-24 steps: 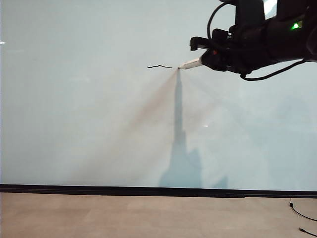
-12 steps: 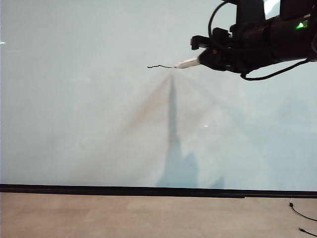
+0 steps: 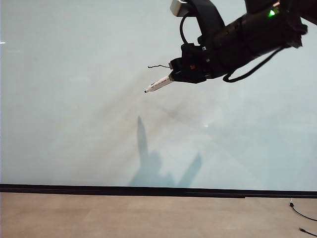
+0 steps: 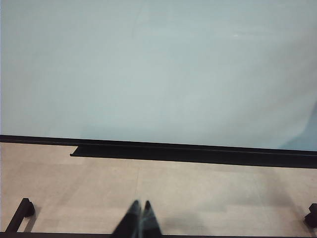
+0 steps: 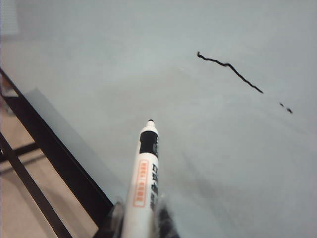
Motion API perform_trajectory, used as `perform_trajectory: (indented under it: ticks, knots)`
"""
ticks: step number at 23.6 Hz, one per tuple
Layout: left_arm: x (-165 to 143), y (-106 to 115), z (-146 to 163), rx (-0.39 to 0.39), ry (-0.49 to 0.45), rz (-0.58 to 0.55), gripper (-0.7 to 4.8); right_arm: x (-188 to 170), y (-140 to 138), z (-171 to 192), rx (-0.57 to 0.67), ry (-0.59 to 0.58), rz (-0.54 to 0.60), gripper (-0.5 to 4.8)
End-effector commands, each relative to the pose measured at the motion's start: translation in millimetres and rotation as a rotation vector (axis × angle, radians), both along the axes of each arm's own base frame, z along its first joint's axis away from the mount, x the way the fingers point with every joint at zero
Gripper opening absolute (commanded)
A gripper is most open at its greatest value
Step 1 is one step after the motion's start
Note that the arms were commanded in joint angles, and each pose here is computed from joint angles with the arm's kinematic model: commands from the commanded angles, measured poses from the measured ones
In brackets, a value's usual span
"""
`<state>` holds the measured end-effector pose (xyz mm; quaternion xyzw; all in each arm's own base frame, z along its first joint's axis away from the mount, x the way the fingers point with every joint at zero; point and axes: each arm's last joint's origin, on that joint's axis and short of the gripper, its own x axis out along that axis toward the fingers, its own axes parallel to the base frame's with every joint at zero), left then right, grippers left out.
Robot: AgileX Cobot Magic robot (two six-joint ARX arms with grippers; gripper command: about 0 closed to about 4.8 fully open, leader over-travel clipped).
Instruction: Pick up the pen on the shelf to the right of the whiteboard and write the letter Z.
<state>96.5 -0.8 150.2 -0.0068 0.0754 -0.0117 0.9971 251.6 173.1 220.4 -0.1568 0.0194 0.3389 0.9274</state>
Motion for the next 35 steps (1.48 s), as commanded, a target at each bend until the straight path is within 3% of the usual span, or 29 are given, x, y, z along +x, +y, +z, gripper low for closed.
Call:
perform_trajectory:
  ticks: [1,18,35]
  knots:
    - [0,0,2,0.004,-0.013,-0.001,-0.05,4,3,7,-0.055,-0.005,0.014,-0.06]
    - [0,0,2,0.004,-0.012,-0.001,-0.04,16,9,2,-0.069,-0.024,-0.002,-0.06]
    - [0,0,2,0.004,-0.013,-0.001,-0.05,21,7,10,-0.072,-0.055,-0.089,-0.06]
